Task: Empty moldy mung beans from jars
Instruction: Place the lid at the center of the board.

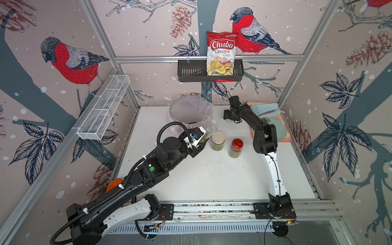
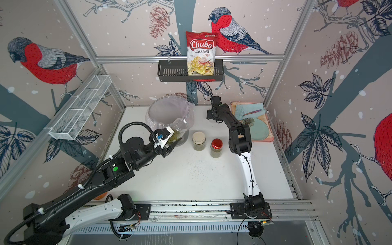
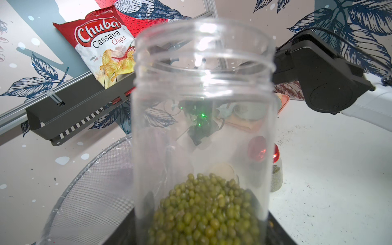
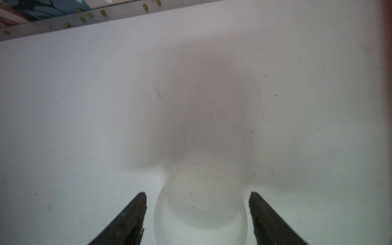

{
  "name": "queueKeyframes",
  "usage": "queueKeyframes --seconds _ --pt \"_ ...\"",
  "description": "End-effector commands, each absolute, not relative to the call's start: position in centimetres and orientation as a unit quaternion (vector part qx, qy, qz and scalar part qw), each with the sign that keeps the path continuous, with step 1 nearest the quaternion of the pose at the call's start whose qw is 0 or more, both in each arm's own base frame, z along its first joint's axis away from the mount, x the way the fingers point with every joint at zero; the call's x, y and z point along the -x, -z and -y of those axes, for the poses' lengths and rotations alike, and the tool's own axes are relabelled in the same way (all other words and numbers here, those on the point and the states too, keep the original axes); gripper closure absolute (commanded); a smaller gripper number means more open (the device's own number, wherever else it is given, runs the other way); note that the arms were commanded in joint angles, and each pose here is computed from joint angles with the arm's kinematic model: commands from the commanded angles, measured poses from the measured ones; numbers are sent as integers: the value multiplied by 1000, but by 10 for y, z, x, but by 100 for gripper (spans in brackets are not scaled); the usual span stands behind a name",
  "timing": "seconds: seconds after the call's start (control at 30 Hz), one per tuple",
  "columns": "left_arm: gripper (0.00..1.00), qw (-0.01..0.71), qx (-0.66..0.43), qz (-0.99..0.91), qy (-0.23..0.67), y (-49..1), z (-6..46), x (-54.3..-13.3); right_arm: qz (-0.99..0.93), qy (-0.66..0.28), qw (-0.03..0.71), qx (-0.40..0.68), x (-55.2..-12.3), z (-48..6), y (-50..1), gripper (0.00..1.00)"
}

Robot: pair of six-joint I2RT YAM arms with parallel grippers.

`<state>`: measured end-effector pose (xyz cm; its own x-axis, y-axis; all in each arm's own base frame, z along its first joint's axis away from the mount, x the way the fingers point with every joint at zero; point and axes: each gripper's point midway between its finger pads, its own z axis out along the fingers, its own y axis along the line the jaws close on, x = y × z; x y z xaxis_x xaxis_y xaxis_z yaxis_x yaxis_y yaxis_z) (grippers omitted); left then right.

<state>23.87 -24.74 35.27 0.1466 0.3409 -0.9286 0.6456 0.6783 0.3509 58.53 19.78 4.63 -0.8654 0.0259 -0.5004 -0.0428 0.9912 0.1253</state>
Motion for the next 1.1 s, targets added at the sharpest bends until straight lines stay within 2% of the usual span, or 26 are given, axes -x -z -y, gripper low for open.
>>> queueKeyframes --seconds 0.0,0.17,0.5,0.77,1.07 --pt "100 670 -368 -636 110 -367 242 -240 -967 -67 247 9 -579 -198 -45 19" --pt "100 674 -363 -635 108 -372 239 -240 -965 -71 254 8 -577 -198 -63 17" --pt "100 680 -364 -631 81 -384 240 -249 -937 -125 326 17 -582 -206 -155 17" --pt "100 674 -359 -645 34 -375 230 -270 -919 -120 376 14 -554 -199 -222 18" --pt "100 678 -332 -656 9 -396 214 -297 -884 -115 453 -10 -513 -175 -292 19"
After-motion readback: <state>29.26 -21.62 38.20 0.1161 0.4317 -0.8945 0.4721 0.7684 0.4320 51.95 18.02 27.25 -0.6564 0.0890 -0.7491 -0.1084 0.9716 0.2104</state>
